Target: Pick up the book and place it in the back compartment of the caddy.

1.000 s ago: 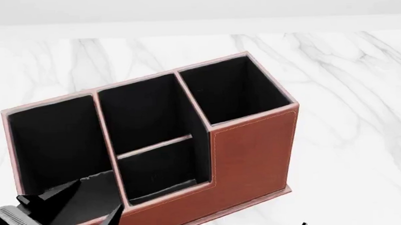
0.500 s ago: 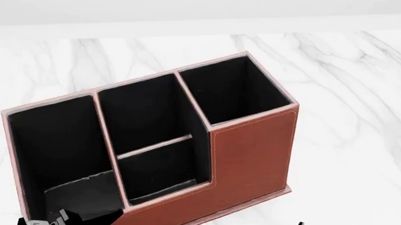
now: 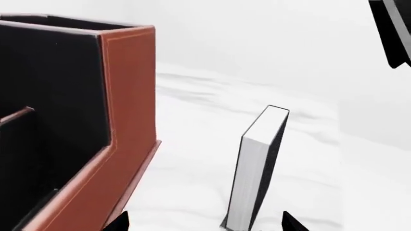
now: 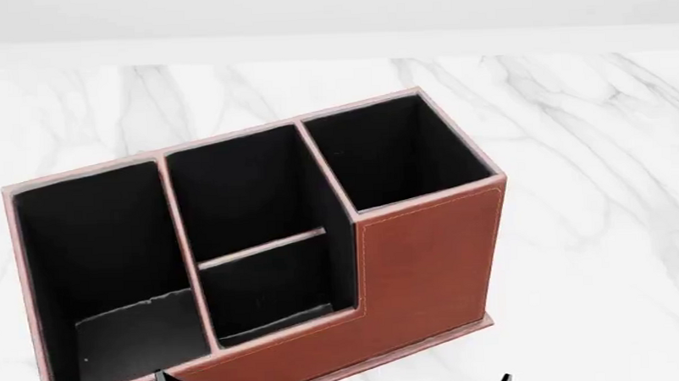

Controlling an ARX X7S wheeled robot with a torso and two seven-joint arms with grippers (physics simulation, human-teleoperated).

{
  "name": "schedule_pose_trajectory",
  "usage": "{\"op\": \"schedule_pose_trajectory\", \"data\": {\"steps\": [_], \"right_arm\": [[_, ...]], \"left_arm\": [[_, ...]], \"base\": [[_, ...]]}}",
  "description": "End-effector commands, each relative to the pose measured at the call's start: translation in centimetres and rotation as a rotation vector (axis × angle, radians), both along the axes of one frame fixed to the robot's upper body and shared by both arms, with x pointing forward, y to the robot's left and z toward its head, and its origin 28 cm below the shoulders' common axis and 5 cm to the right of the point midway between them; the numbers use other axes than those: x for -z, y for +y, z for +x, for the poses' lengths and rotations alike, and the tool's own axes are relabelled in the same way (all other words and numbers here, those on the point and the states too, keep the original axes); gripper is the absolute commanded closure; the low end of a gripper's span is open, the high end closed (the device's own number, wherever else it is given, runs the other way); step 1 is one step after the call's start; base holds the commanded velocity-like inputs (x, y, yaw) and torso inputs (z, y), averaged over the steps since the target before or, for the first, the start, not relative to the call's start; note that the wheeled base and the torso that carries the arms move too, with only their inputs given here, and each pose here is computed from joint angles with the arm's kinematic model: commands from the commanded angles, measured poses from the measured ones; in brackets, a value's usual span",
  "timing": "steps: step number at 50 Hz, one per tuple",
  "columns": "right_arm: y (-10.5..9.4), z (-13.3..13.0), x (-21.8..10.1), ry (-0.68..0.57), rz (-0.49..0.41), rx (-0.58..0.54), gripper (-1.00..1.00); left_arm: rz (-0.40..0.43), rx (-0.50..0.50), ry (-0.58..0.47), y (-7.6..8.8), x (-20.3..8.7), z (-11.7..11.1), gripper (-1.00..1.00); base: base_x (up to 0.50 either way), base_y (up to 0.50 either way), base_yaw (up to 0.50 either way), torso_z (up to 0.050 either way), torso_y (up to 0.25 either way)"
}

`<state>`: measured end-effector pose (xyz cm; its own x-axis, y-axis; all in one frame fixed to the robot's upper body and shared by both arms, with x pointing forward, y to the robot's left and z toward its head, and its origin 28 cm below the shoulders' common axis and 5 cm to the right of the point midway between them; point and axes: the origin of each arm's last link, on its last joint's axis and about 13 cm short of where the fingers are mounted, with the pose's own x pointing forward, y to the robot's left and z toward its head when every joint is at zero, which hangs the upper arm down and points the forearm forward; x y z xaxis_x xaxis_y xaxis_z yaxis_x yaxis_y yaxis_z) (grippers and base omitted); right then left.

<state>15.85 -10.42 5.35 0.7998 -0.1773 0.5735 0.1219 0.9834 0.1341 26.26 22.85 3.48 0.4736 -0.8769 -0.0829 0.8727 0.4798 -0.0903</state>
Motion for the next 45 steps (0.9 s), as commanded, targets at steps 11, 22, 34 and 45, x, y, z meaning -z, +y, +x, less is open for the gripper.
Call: {"op": "schedule_pose_trajectory", "data": {"steps": [11, 22, 34, 45], "right_arm": [[0.1, 0.0, 0.0, 0.003, -0.004, -0.004, -1.0], [0.1, 0.0, 0.0, 0.0, -0.003, -0.005, -1.0], [0.1, -0.1, 0.0, 0.0, -0.005, -0.006, -1.0], [0.1, 0.0, 0.1, 0.004, -0.005, -0.008, -1.0]], "left_arm": [[0.036, 0.078, 0.0, -2.0, 0.0, 0.9, -1.0], [0.057, 0.099, 0.013, -2.9, 0.5, 1.6, -1.0], [0.067, 0.121, 0.042, -4.0, 1.0, 2.7, -1.0], [0.069, 0.145, 0.06, -5.1, 1.4, 3.2, -1.0]], "base": [[0.0, 0.0, 0.0, 0.0, 0.0], [0.0, 0.0, 0.0, 0.0, 0.0], [0.0, 0.0, 0.0, 0.0, 0.0], [0.0, 0.0, 0.0, 0.0, 0.0]]}}
